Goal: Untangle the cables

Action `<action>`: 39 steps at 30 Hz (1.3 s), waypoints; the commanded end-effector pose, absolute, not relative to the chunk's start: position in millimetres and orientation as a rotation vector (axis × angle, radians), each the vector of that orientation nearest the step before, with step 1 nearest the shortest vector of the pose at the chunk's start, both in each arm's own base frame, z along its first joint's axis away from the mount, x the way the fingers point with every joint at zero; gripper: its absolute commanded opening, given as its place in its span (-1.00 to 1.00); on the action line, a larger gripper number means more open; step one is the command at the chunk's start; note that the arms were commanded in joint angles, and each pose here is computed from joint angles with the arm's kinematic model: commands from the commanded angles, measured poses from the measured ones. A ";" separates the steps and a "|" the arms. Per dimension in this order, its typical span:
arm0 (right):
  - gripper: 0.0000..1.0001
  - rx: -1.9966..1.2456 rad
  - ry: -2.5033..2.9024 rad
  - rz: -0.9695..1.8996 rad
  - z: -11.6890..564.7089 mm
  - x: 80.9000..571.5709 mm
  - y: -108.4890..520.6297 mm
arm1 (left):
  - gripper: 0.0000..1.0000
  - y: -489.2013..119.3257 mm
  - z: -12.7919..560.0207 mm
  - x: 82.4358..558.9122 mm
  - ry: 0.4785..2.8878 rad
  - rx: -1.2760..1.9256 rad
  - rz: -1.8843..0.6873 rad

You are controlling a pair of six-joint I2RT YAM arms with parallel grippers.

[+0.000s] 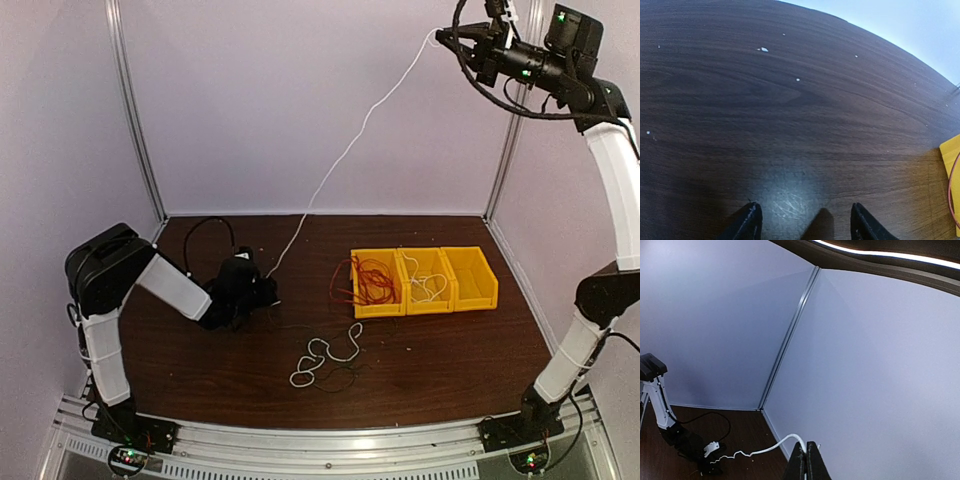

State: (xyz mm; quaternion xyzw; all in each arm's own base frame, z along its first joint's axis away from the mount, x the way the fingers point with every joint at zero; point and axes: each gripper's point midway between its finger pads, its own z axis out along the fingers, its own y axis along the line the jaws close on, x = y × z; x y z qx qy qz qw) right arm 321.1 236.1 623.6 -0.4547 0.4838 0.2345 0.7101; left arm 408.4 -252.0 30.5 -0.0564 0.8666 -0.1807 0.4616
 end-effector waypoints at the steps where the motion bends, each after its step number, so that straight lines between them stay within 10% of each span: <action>1: -1.00 -0.864 0.969 0.403 682.0 310.0 171.1 | 0.25 -223.0 25.5 412.3 2.153 -0.166 -0.320; 24: -1.00 -0.803 1.317 0.340 536.7 418.7 127.1 | 0.25 -223.8 55.7 404.1 2.089 -0.139 -0.435; 39: -1.00 -0.799 1.254 0.363 564.4 412.1 130.2 | 0.25 -223.7 62.5 400.4 2.082 -0.141 -0.459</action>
